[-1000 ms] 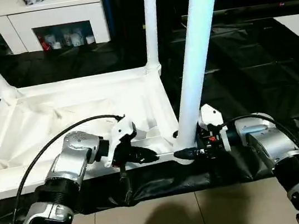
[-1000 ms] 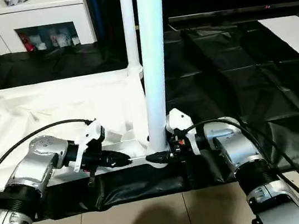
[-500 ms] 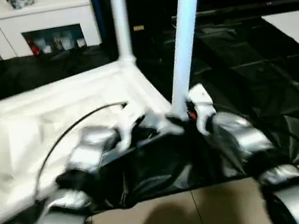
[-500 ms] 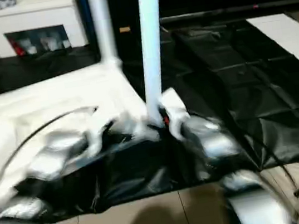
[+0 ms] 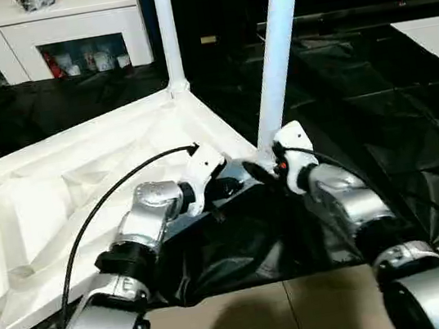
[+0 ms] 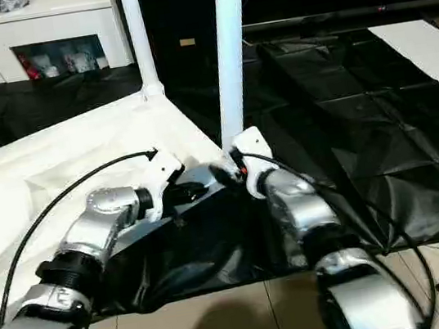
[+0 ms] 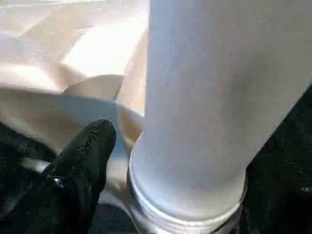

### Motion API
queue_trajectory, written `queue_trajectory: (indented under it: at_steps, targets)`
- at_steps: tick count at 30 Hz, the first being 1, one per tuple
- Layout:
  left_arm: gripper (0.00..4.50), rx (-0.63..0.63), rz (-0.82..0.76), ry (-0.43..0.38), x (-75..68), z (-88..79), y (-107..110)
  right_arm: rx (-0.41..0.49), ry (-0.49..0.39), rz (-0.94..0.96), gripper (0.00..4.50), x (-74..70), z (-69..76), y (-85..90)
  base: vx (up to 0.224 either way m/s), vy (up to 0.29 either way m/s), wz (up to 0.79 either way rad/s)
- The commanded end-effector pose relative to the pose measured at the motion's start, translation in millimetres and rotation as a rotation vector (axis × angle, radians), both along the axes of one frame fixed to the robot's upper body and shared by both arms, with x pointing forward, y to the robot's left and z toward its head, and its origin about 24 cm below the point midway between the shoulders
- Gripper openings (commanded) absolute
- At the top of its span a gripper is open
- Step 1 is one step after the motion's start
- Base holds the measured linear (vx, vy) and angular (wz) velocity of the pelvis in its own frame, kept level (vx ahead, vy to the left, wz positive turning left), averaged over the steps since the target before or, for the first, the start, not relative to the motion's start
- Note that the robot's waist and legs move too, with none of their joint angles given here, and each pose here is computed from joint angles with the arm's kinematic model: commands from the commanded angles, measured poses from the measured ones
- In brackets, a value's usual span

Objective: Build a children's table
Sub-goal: Rotate leg to tighten

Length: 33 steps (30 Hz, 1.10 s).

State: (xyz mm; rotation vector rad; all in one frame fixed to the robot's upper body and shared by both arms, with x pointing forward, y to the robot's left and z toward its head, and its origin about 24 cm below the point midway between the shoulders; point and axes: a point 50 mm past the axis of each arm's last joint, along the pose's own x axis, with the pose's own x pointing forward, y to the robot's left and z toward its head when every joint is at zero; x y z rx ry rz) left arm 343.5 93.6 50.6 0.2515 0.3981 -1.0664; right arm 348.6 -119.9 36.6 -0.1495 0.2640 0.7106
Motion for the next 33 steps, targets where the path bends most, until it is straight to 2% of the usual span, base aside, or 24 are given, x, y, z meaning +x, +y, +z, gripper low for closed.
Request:
queue_trajectory:
  at_steps: [1, 10, 15, 17, 24, 29, 31, 33]
  targets:
    - [0.00, -0.087, -0.116, -0.056, -3.3, 15.1, -14.6, 0.009, 0.001, 0.329, 3.86, -18.6, -1.3, 32.7, 0.000, 0.000, 0.00]
    - [0.00, -0.109, -0.291, -0.007, -16.5, 17.1, 6.7, 0.042, 0.053, 0.596, 3.86, -36.8, 5.6, 5.3, 0.000, 0.000, 0.00]
    - [0.00, -0.099, -0.346, 0.017, -21.0, 17.3, 16.4, 0.010, 0.097, 0.710, 3.45, -45.6, 5.2, -3.2, 0.000, 0.000, 0.00]
    - [0.00, -0.098, -0.354, 0.023, -21.7, 17.6, 18.5, 0.007, 0.115, 0.734, 3.45, -47.8, 4.7, -4.2, 0.000, 0.000, 0.00]
    - [0.00, -0.092, -0.385, 0.047, -25.7, 16.9, 23.8, 0.004, 0.142, 0.796, 2.80, -55.6, 2.9, -3.4, 0.000, 0.000, 0.00]
    - [0.00, -0.091, -0.385, 0.051, -26.5, 15.8, 24.1, 0.015, 0.149, 0.808, 2.69, -57.8, 2.6, -2.2, 0.000, 0.000, 0.00]
    - [0.00, -0.089, -0.344, 0.045, -24.2, 14.1, 21.3, 0.022, 0.148, 0.787, 2.66, -57.8, 1.0, -0.1, 0.000, 0.000, 0.00]
    - [0.00, -0.091, -0.268, 0.009, -18.5, 13.6, 15.1, 0.026, 0.144, 0.685, 2.66, -51.4, -1.9, 4.1, 0.000, 0.000, 0.00]
